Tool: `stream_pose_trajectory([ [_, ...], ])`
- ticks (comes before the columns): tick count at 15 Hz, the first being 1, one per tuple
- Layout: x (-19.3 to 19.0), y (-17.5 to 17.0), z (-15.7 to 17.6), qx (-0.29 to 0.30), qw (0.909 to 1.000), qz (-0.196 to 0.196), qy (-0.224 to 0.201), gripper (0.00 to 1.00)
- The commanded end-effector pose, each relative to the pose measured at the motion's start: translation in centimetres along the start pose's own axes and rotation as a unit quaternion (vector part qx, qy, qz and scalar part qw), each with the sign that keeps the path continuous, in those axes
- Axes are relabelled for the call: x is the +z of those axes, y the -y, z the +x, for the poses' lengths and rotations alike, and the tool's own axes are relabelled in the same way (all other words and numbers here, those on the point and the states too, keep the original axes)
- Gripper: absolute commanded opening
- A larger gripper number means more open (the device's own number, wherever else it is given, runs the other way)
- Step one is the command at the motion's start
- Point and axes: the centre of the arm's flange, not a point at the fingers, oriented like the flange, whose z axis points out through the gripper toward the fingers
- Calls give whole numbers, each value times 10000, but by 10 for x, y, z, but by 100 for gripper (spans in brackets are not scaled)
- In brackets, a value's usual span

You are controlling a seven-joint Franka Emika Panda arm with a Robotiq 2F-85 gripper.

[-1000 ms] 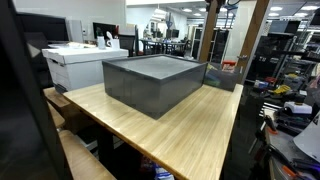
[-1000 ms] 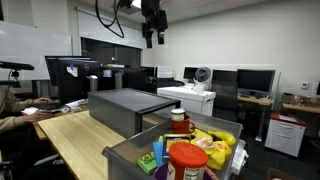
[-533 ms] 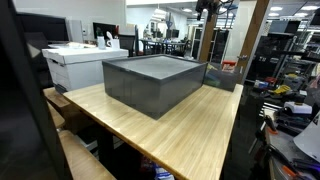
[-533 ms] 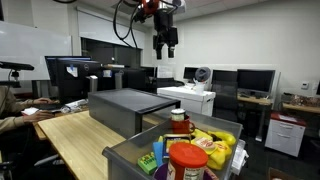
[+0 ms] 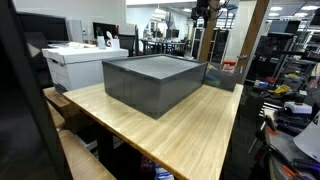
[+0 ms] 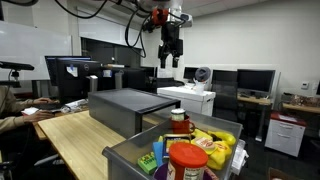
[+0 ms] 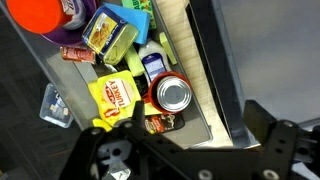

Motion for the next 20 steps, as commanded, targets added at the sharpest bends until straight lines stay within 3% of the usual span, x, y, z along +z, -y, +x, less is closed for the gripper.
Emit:
stream_pose_trajectory([
  [1, 8, -1, 27, -66, 9997, -10, 236, 100],
  [15, 58, -14, 63, 17, 9995, -147, 291, 100],
  [20, 91, 5, 77, -49, 9999, -101, 78, 100],
])
